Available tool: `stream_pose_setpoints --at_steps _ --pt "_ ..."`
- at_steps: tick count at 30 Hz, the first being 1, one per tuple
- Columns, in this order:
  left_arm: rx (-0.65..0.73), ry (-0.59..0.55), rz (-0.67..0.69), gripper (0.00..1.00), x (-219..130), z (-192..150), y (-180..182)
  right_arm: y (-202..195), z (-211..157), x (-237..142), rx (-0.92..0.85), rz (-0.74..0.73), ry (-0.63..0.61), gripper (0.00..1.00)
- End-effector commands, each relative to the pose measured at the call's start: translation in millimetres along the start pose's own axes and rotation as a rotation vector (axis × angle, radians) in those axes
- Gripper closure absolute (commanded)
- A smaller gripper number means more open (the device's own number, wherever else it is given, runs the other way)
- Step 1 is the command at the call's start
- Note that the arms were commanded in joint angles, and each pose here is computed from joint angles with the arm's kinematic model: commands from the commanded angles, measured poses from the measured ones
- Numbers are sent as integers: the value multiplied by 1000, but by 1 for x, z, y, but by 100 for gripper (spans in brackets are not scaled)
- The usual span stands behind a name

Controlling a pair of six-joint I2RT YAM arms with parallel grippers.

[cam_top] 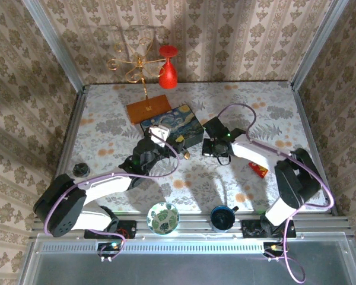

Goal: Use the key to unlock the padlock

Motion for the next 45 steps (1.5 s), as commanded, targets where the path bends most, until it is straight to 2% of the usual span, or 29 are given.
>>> stream_pose_setpoints --at_steps 1,3,7,9,12,16,23,30,40,45 --pt "-102 11 -108 0 -6 6 -9 28 12 -26 -44 182 -76 100" --pt "-125 17 -199 0 -9 9 -17 43 20 -43 -50 294 -117 100" --pt "-82 35 -374 0 -14 13 -42 62 37 -70 0 484 -187 100" --pt "-79 38 -418 0 -14 12 -49 69 46 -83 32 573 -226 100" --pt "-102 28 -468 6 -12 12 -58 81 56 -102 65 691 -284 100" --pt "-156 -21 -556 13 -10 16 -74 89 65 -115 105 785 -334 100" --pt "-174 -71 -593 27 2 20 -91 93 68 -126 119 829 -361 100" --pt "-157 -98 -510 36 13 23 -83 90 63 -133 119 833 -371 100" --pt "-116 -145 -492 38 17 36 -85 90 58 -133 121 830 -369 100" --pt "-97 -153 -479 42 20 39 -86 91 57 -134 119 834 -368 100"
Point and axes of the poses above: each hand's point on the last joint's axis, 136 mm out from that joint toward the fingers, its own x axis out along the fingers, its own y axis along the line the jaws close on, z = x × y, the point moved 2 cm from there along -x, back along the fingers, and after that the axes turned 8 degrees about -x, right-handed, at the moved point
